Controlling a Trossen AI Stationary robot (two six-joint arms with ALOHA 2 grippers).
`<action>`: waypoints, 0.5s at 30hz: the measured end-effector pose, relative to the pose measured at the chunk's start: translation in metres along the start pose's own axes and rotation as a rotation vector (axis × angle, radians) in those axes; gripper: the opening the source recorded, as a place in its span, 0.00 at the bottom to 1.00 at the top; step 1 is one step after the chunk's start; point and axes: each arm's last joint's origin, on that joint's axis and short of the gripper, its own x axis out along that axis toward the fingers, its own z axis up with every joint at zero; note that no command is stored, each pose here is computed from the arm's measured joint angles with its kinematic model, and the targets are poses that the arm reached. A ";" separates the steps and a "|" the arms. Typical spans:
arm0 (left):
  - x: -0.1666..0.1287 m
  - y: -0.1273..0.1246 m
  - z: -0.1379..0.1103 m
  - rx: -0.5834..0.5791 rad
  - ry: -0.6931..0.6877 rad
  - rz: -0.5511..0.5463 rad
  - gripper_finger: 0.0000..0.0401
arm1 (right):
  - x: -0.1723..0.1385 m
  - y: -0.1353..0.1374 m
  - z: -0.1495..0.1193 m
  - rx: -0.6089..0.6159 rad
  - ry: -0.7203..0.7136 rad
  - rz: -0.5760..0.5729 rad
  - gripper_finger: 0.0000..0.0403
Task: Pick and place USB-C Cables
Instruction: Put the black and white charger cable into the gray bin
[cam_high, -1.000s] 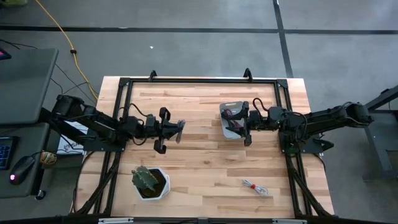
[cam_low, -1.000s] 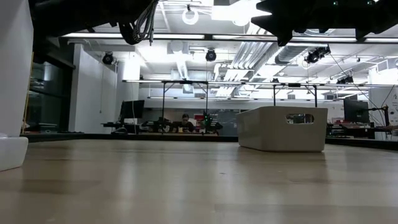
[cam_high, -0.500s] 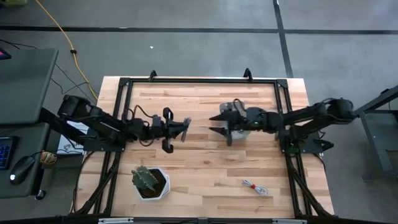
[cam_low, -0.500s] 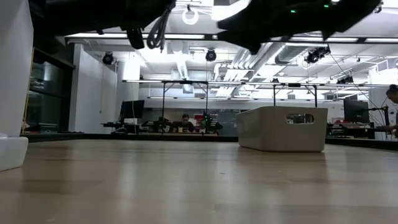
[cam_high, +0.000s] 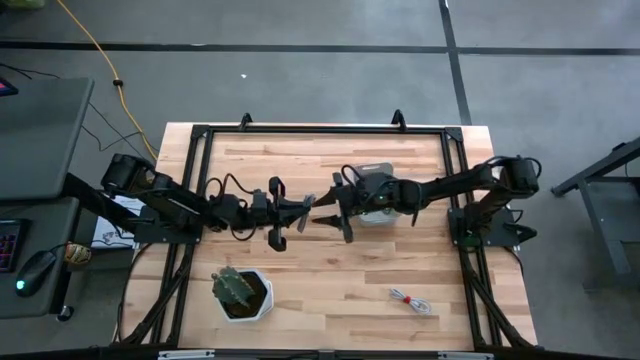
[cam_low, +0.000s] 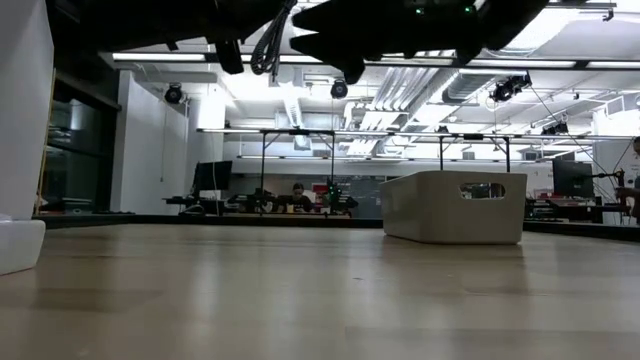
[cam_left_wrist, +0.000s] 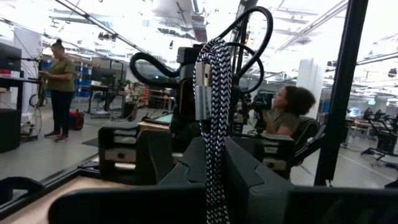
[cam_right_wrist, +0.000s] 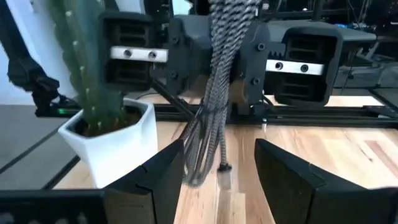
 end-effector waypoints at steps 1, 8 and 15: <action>0.000 0.000 0.000 0.004 0.000 0.000 0.00 | 0.002 0.000 0.001 0.006 -0.003 0.000 0.47; 0.000 -0.001 0.000 0.005 -0.002 -0.003 0.00 | 0.010 -0.002 0.006 0.072 -0.018 0.002 0.47; 0.000 -0.001 0.000 0.004 -0.003 -0.001 0.00 | 0.011 0.006 0.008 0.075 -0.028 0.016 0.47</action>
